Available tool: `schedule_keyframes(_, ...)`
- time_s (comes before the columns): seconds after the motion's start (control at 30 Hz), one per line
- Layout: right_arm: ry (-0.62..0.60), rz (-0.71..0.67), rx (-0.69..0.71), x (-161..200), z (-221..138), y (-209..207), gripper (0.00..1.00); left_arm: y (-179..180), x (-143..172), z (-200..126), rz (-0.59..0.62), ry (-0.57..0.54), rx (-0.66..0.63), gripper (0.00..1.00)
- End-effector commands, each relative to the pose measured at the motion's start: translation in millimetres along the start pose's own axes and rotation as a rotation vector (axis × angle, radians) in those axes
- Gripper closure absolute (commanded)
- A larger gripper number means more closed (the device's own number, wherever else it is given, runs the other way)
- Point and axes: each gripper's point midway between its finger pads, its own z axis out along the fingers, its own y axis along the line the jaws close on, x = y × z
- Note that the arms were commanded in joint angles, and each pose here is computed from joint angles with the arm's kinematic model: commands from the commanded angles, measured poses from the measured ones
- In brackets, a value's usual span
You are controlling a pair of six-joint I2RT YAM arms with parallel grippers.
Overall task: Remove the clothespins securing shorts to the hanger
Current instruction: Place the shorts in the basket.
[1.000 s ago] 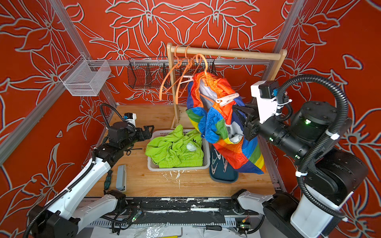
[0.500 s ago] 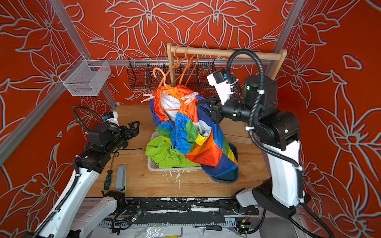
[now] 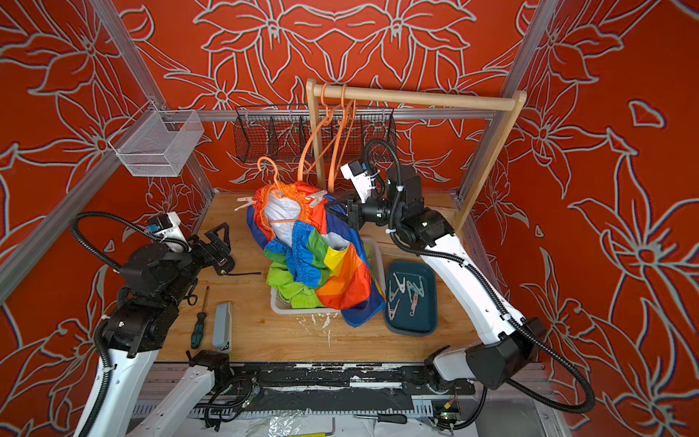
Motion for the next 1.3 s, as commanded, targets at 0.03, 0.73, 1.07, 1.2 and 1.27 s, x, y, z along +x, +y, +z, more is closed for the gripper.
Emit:
schedule_keyframes(0.03,-0.222,-0.217,-0.123,-14.2,-14.9,29.4,1.0,-7.6,-8.6,-9.1,0.009,-0.015,0.037,0.03)
schedule_keyframes(0.73,0.013,-0.065,0.065,189.5,-12.1,-45.5,1.0,-83.6,39.9,19.6,0.06,0.238,0.443,0.03)
schedule_keyframes(1.07,0.067,-0.026,0.138,222.4,6.8,-82.6,1.0,-118.2,76.9,39.4,0.261,0.332,0.478,0.03)
schedule_keyframes(1.2,0.072,-0.032,0.134,216.8,6.4,-80.1,1.0,-112.7,101.1,49.0,0.31,0.355,0.447,0.03)
schedule_keyframes(1.27,0.072,-0.039,0.137,214.5,5.0,-78.9,1.0,-111.2,111.3,52.6,0.32,0.36,0.436,0.03)
